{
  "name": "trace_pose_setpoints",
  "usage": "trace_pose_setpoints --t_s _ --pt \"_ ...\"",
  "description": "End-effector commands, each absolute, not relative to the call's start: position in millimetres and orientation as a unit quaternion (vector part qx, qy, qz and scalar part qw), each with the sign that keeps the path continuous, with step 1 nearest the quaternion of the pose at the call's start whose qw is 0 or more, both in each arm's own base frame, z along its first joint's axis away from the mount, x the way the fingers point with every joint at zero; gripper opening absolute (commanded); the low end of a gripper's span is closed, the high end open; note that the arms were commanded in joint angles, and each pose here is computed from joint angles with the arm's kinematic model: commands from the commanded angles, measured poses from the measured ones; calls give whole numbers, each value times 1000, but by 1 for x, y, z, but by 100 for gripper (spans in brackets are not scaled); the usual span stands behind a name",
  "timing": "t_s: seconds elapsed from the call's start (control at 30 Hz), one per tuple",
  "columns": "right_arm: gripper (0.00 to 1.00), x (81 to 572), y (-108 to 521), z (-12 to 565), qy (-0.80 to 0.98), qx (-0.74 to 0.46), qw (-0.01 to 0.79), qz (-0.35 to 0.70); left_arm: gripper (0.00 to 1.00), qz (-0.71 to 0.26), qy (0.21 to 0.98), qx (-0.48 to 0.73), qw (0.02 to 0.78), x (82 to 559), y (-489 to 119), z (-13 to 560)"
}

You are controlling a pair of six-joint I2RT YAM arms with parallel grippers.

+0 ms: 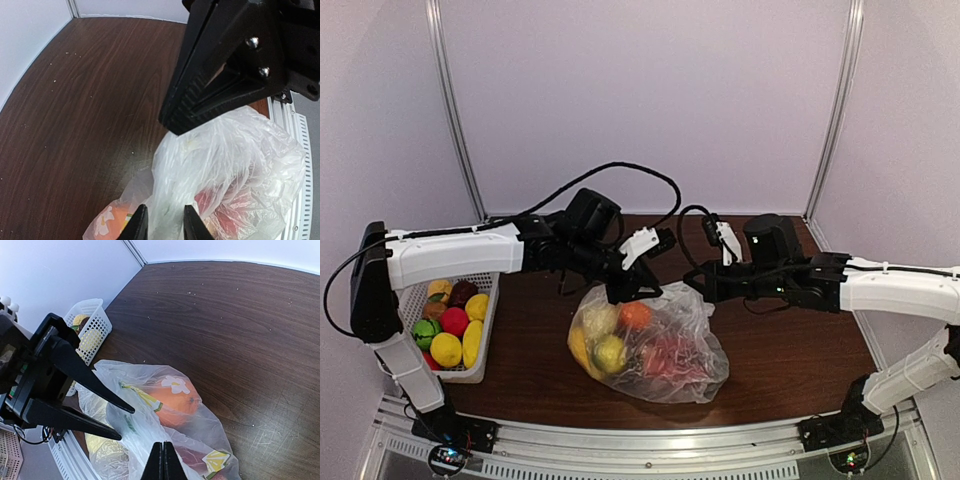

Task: Untie the knot of the plastic bag and take out the fruit
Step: Untie the bag handles from the takeout bag.

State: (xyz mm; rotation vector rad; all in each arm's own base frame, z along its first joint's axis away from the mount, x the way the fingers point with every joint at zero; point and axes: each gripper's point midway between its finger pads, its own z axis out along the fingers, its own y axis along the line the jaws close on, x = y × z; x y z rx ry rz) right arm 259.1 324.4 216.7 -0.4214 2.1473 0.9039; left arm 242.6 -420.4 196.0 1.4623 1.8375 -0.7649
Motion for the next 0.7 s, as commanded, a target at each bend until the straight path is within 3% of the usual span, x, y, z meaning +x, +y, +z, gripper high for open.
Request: trace_pose_setpoints --t_s 0.0,0.23,0.67 --pt "0 261 327 224 834 -168 384 359 19 -282 702 560 339 250 -424 198" --pt "0 261 323 222 836 -166 386 354 1 -283 703 558 337 250 -424 198" --pt "0 264 304 215 848 -139 398 320 0 -256 717 543 354 262 -414 201"
